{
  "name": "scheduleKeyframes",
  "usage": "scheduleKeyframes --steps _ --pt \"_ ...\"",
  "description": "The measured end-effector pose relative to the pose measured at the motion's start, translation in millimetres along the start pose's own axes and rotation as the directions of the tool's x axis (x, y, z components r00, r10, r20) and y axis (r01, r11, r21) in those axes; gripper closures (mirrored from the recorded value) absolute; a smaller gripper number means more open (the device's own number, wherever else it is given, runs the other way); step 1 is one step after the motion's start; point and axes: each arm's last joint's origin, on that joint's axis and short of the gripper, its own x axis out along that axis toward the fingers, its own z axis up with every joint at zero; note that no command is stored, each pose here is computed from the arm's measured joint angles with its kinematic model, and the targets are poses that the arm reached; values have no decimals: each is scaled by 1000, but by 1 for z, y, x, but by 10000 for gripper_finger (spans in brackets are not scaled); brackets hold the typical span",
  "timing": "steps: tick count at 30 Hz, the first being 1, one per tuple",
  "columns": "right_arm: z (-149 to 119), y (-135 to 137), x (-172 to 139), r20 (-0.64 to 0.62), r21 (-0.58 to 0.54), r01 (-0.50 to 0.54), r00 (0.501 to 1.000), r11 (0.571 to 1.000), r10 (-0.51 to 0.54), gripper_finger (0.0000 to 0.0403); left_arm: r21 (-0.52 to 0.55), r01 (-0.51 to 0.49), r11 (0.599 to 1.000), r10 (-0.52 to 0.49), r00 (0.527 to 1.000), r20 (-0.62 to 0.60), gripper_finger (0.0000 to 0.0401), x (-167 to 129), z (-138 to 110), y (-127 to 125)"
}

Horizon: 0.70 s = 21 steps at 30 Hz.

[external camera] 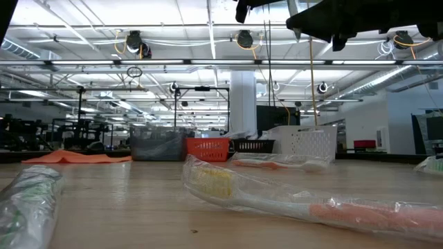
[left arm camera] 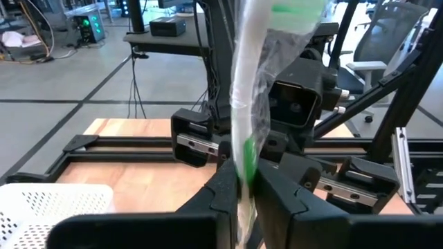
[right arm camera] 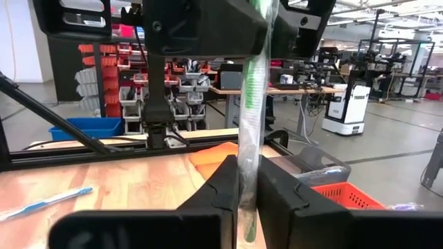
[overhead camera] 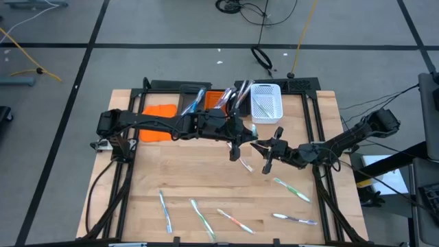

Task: Pick & Place Toothbrushes
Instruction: Put the green toothbrush into the white bin

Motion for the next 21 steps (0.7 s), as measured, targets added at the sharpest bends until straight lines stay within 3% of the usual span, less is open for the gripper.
scheduleKeyframes --steps 6,13,21 --pt "0 0 0 0 -2 5 1000 1000 -5 382 28 -1 1000 1 1000 -1 342 0 0 0" --pt "1 -3 -1 -3 2 85 996 996 -85 382 47 -16 999 17 1000 -20 299 -10 5 0" --pt "1 -14 -2 -49 -27 231 971 973 -232 382 80 -128 989 142 968 -207 233 -36 4 3"
